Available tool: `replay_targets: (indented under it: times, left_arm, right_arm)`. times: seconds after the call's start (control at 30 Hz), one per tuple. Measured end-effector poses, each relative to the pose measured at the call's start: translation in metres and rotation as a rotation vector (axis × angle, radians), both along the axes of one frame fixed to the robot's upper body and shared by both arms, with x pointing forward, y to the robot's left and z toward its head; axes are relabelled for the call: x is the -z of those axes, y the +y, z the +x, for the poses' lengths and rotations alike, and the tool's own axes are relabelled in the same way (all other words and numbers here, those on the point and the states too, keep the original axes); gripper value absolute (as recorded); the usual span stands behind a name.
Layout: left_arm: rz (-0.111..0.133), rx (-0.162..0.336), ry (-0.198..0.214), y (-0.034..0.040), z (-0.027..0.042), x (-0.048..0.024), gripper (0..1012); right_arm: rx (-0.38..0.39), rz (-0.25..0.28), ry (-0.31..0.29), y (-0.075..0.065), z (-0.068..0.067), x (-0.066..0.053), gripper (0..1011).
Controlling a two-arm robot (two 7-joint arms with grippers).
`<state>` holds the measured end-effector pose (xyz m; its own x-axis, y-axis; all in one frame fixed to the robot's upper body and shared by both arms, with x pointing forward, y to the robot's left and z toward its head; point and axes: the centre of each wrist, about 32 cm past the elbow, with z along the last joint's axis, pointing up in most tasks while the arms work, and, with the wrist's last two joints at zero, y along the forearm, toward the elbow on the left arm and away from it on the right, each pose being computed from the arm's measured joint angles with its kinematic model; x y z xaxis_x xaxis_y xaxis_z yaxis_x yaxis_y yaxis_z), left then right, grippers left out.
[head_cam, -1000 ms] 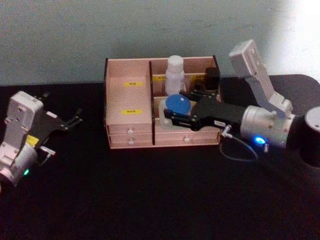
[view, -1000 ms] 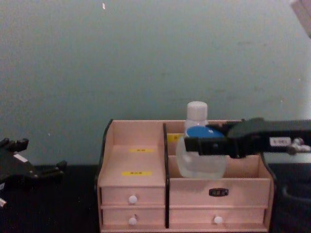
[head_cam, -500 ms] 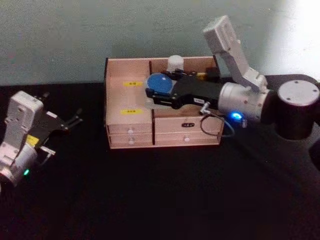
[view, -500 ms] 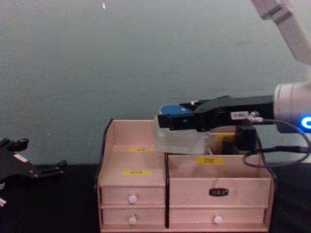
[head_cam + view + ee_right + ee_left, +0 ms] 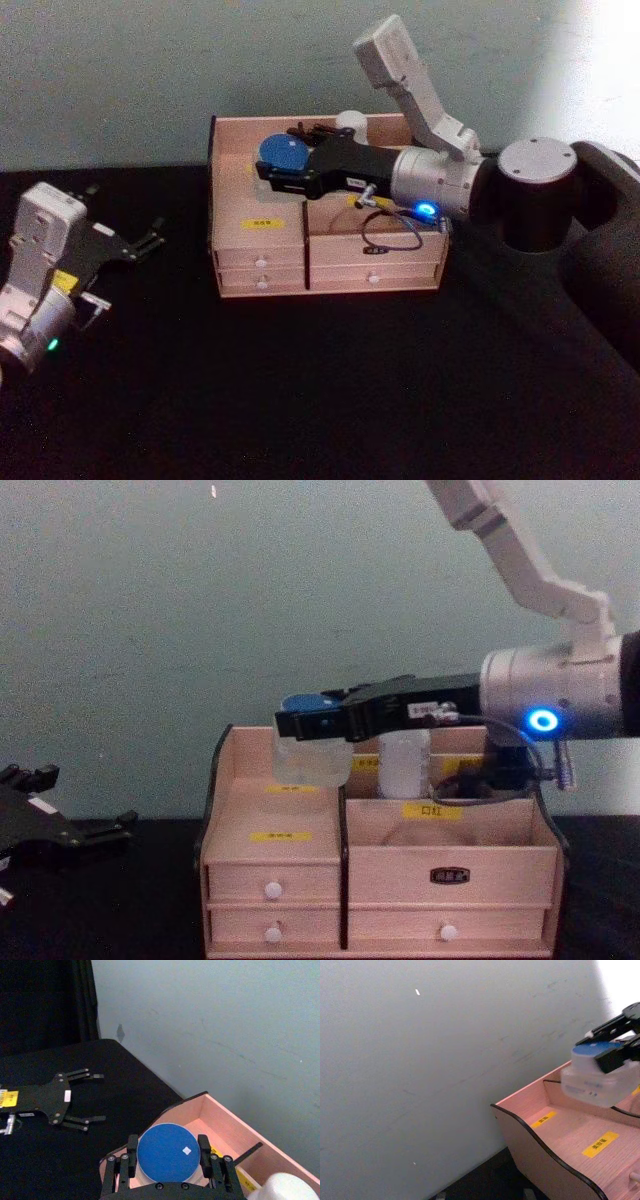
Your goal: Pick up the facial cleanser and watermelon frost from the table and place them into the tiered storage box.
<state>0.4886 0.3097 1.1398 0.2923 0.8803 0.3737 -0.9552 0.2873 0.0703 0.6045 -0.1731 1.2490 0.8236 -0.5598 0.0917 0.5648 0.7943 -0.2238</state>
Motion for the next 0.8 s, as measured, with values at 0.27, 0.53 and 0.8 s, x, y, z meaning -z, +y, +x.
replay_targets:
  times: [0.27,0.53,0.8]
  left_arm:
    - [0.0,0.0,0.0,0.0,0.0,0.0,1001]
    - [0.0,0.0,0.0,0.0,0.0,0.0,1001]
    - [0.0,0.0,0.0,0.0,0.0,0.0,1001]
  right_arm:
    - [0.013,-0.006,0.03,0.012,0.014,0.005,712]
    - [0.028,-0.02,0.061,0.019,0.023,0.012,712]
    - [0.03,-0.04,0.08,0.023,0.026,0.018,712]
